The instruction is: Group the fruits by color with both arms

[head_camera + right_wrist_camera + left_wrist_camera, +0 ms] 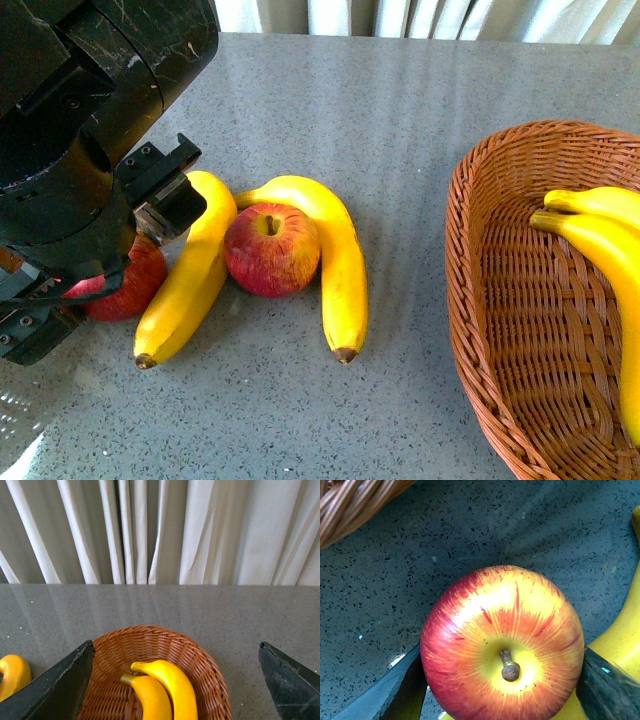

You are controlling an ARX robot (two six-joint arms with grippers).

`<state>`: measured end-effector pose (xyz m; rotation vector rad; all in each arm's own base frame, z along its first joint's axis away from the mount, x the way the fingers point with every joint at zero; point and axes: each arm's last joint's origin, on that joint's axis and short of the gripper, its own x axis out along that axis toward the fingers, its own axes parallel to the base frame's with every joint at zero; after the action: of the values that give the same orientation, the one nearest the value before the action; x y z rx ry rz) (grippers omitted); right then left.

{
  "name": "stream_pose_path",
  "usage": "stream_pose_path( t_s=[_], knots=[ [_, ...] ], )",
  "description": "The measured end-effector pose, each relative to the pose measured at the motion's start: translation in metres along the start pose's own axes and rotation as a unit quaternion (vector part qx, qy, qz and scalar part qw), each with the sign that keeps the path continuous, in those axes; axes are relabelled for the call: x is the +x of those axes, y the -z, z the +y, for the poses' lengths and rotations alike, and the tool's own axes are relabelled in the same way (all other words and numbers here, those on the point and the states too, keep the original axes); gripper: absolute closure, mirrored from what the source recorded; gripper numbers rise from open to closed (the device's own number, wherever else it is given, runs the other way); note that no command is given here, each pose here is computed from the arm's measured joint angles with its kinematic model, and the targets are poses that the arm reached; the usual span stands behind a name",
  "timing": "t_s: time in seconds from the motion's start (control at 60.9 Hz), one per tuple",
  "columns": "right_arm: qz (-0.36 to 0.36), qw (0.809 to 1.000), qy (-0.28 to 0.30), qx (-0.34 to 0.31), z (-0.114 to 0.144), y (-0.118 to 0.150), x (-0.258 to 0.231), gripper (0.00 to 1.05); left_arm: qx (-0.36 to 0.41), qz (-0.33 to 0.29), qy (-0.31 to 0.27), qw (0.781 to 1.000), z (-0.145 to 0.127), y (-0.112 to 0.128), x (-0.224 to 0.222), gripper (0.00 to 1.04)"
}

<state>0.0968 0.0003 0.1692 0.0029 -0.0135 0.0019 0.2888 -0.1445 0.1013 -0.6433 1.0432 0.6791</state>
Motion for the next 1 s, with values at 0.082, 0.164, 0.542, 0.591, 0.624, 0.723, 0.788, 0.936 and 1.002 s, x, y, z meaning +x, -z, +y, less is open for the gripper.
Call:
stream_pose_path(
  t_s=[0.082, 0.164, 0.542, 0.591, 0.624, 0.723, 0.788, 0.936, 1.002],
  knots=[
    [0.0, 1.0, 0.0, 0.0, 0.0, 0.0, 0.0, 0.09, 0.004, -0.002, 0.002, 1.0, 0.0, -0.001, -0.004, 0.34],
    [0.0, 1.0, 0.0, 0.0, 0.0, 0.0, 0.0, 0.09, 0.004, -0.011, 0.017, 1.0, -0.001, -0.003, -0.015, 0.34],
    [0.0, 1.0, 0.0, 0.0, 0.0, 0.0, 0.0, 0.09, -0.05, -0.085, 0.073, 0.992, 0.025, -0.043, -0.082, 0.34],
    [0.0, 1.0, 0.0, 0.0, 0.0, 0.0, 0.0, 0.09, -0.059, -0.096, 0.063, 0.992, 0.034, -0.049, -0.083, 0.34],
    [0.0, 1.0, 0.0, 0.0, 0.0, 0.0, 0.0, 0.09, -0.069, -0.1, 0.056, 0.991, 0.041, -0.053, -0.083, 0.34],
    [0.0, 1.0, 0.0, 0.0, 0.0, 0.0, 0.0, 0.09, -0.092, -0.109, 0.031, 0.989, 0.063, -0.063, -0.078, 0.34],
    [0.0, 1.0, 0.0, 0.0, 0.0, 0.0, 0.0, 0.09, -0.106, -0.112, 0.009, 0.988, 0.078, -0.067, -0.071, 0.34],
    [0.0, 1.0, 0.0, 0.0, 0.0, 0.0, 0.0, 0.09, -0.125, -0.1, -0.03, 0.987, 0.103, -0.068, -0.052, 0.34],
    [0.0, 1.0, 0.0, 0.0, 0.0, 0.0, 0.0, 0.09, -0.131, -0.099, -0.034, 0.986, 0.108, -0.069, -0.046, 0.34]
  ],
)
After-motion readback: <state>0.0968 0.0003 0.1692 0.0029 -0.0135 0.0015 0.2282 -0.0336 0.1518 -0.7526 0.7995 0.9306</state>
